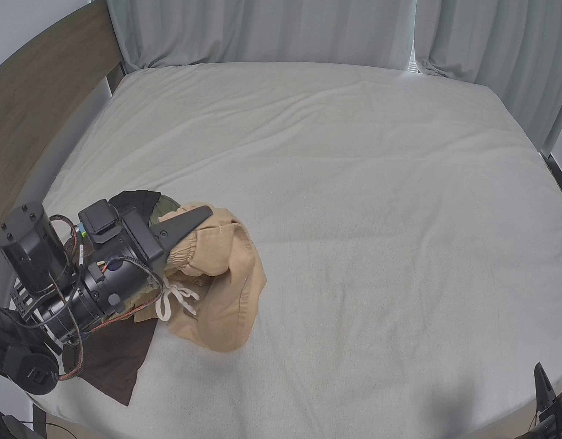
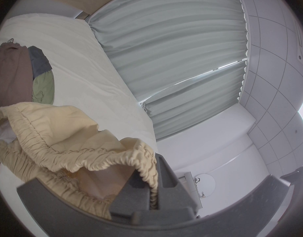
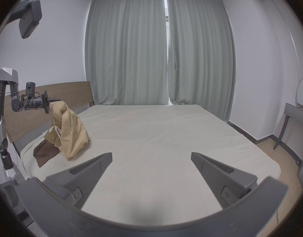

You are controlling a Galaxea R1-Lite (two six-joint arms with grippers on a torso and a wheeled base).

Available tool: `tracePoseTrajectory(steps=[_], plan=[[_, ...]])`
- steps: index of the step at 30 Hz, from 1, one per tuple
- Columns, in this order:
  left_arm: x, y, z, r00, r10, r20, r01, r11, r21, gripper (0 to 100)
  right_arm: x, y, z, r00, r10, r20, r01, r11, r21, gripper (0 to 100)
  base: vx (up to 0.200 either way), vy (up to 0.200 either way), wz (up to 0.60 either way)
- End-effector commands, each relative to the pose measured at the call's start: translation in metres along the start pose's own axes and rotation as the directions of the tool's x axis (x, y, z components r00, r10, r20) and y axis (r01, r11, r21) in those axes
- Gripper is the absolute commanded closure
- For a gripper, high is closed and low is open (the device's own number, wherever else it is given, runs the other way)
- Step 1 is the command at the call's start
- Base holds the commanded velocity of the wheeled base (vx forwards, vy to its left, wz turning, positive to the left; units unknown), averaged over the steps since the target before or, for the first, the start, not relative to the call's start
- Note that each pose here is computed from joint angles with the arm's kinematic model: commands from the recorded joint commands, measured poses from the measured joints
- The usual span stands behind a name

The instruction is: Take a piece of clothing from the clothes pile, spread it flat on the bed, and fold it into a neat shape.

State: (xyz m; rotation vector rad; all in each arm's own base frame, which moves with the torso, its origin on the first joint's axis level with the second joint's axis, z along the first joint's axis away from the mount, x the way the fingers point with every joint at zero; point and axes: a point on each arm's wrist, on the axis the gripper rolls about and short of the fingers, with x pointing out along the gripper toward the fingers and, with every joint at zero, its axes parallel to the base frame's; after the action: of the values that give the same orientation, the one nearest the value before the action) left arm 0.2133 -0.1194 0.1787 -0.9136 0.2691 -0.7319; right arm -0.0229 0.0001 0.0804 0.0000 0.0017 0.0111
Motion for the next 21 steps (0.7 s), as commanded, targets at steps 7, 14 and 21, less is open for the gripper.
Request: tracePoseTrajectory(steps=[7,14,21], plan=[[0.021,-0.02,-0.025,0.99,-0.095,-0.102,0.09,0.995,-0.051,100,0.0,0.0,-0.005,1.0,0.001,-0.001,-0.001,1.0,0.0,0,0.0,0.0,0.0],[0.046,-0.026,-0.045,0.977,-0.132,-0.167,0.12,0.989,-0.084,100,0.0,0.0,-0.005,1.0,0.001,-0.001,-0.001,1.0,0.0,0,0.0,0.0,0.0],[0.078,-0.027,-0.066,0.97,-0.148,-0.191,0.131,0.987,-0.097,100,0.0,0.0,-0.005,1.0,0.001,-0.001,-0.001,1.0,0.0,0,0.0,0.0,0.0]])
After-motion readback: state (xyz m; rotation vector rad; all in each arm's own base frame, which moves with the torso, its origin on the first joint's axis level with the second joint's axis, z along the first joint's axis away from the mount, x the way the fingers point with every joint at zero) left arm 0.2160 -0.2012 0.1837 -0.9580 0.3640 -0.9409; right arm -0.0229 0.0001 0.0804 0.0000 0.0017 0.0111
